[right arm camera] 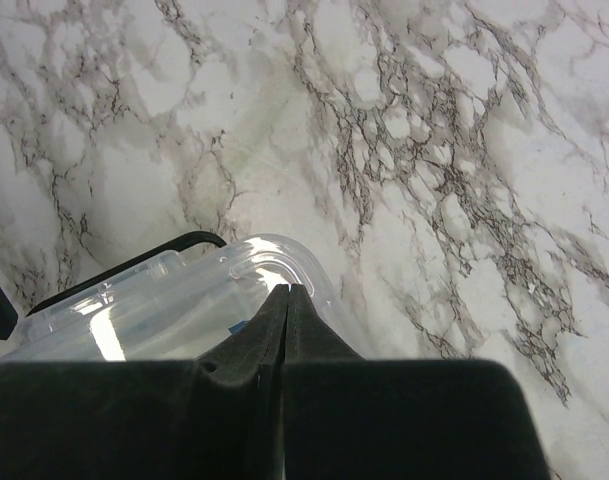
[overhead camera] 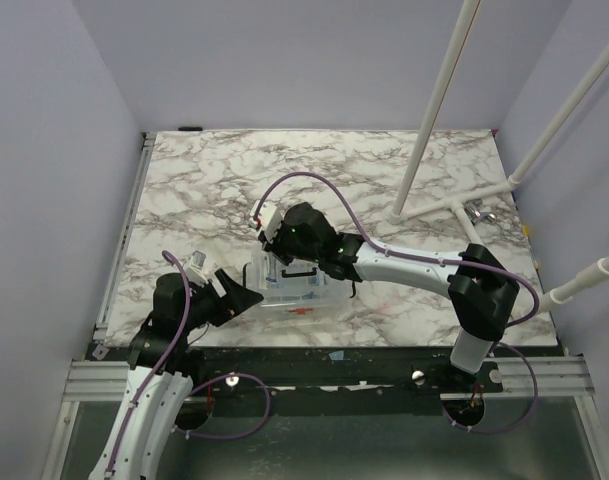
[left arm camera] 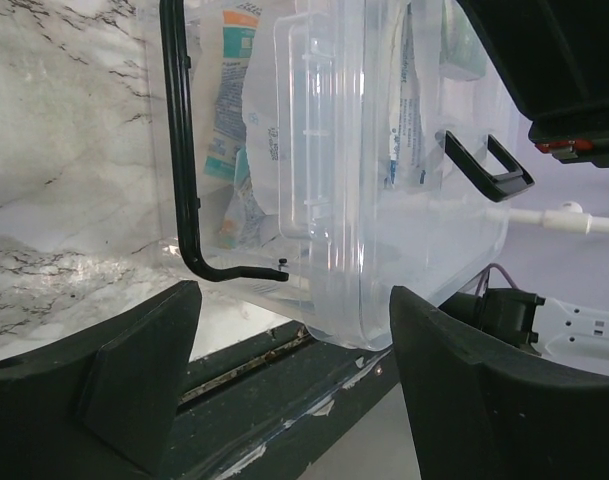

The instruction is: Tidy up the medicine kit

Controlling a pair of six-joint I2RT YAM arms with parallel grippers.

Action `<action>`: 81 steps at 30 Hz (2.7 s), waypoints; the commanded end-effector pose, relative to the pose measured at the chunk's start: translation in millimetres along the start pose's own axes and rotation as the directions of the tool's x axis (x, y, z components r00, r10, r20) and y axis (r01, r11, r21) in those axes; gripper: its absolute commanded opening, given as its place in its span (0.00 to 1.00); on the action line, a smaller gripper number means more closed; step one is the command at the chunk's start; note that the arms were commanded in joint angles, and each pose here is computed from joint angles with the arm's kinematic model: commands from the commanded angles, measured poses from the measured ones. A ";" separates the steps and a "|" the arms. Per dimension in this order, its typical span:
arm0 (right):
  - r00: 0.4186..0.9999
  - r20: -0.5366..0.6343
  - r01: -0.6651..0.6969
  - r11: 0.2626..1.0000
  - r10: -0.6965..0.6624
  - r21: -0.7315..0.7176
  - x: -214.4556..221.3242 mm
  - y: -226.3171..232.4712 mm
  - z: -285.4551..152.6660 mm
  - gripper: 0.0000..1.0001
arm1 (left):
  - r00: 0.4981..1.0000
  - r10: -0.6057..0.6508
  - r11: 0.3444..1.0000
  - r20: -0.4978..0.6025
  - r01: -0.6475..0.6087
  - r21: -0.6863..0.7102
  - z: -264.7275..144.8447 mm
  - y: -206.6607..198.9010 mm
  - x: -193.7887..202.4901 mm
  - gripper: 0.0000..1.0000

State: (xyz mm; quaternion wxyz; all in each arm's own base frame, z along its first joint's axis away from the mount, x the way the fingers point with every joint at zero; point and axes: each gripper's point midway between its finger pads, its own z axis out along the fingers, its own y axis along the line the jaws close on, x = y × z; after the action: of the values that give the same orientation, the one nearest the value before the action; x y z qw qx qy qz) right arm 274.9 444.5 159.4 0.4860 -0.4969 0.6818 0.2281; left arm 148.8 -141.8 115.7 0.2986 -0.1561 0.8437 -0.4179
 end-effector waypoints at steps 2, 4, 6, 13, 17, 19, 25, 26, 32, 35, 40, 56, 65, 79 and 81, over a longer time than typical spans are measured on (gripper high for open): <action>0.998 -0.060 -0.026 1.000 0.026 -0.002 22.2 0.3 7.2 0.01 | 0.999 -0.025 0.999 -0.031 0.024 -0.037 2.6 14.0 10.8 0.76; 0.998 -0.062 -0.026 1.000 0.026 -0.002 23.1 0.3 7.1 0.01 | 0.999 -0.025 0.999 -0.029 0.024 -0.035 2.5 13.6 10.5 0.75; 0.998 -0.056 -0.027 1.000 0.027 0.001 20.6 -0.2 6.6 0.01 | 0.999 -0.021 0.999 -0.024 0.020 -0.033 1.9 12.4 9.2 0.75; 0.999 -0.005 -0.032 0.999 0.032 0.030 -1.9 -8.2 -4.1 0.05 | 1.000 0.019 1.000 0.011 -0.019 0.006 -5.2 -5.2 -2.0 0.77; 0.999 0.043 -0.033 0.998 0.030 0.060 -19.8 -15.2 -19.0 0.11 | 0.998 0.045 0.999 0.035 -0.045 0.008 -10.6 -14.1 -10.0 0.81; 0.997 0.066 -0.032 0.995 0.025 0.095 -28.7 -21.9 -28.1 0.15 | 0.997 0.056 0.998 0.048 -0.057 0.005 -13.4 -18.1 -14.2 0.83; 0.993 0.118 0.009 0.998 -0.016 0.060 -44.4 -17.3 -45.8 0.27 | 0.982 0.115 0.993 0.148 -0.109 -0.052 -26.9 -28.2 -39.8 0.89; 0.992 0.124 0.027 0.999 -0.032 0.045 -45.7 -14.9 -48.4 0.30 | 0.977 0.130 0.991 0.170 -0.120 -0.064 -29.5 -30.2 -45.6 0.91; 0.980 0.131 0.155 0.987 -0.149 -0.035 -43.4 -1.5 -63.0 0.37 | 0.941 0.186 0.974 0.281 -0.140 -0.176 -35.2 -25.6 -78.8 0.98; 0.965 0.149 0.235 0.965 -0.217 -0.117 -43.8 12.2 -70.8 0.39 | 0.930 0.183 0.965 0.319 -0.109 -0.238 -33.2 -17.5 -93.1 0.99; 0.947 0.158 0.313 0.915 -0.280 -0.255 -38.7 35.0 -81.2 0.39 | 0.932 0.181 0.954 0.314 -0.088 -0.288 -18.4 -7.8 -106.2 0.99; 0.943 0.122 0.333 0.847 -0.311 -0.415 -19.9 57.4 -70.2 0.34 | 0.949 0.068 0.931 0.307 0.051 -0.362 9.9 46.7 -98.7 0.77; 0.951 0.091 0.305 0.852 -0.295 -0.425 -6.4 59.5 -61.8 0.34 | 0.963 0.018 0.939 0.269 0.076 -0.336 21.9 60.3 -84.8 0.69; 0.958 0.060 0.279 0.860 -0.281 -0.426 5.7 60.4 -60.0 0.34 | 0.981 -0.008 0.987 0.192 0.039 -0.158 34.2 45.1 -58.4 0.69; 0.959 0.054 0.273 0.861 -0.277 -0.429 7.4 60.9 -59.1 0.33 | 0.982 -0.005 0.988 0.190 0.033 -0.149 34.8 45.5 -56.5 0.69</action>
State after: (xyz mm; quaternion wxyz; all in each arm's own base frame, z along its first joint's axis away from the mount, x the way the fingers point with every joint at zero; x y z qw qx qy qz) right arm 197.0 421.0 179.6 0.4060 -0.6869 0.5274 0.2919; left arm 214.0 -97.3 77.5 0.3534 -0.2436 0.8505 -0.3040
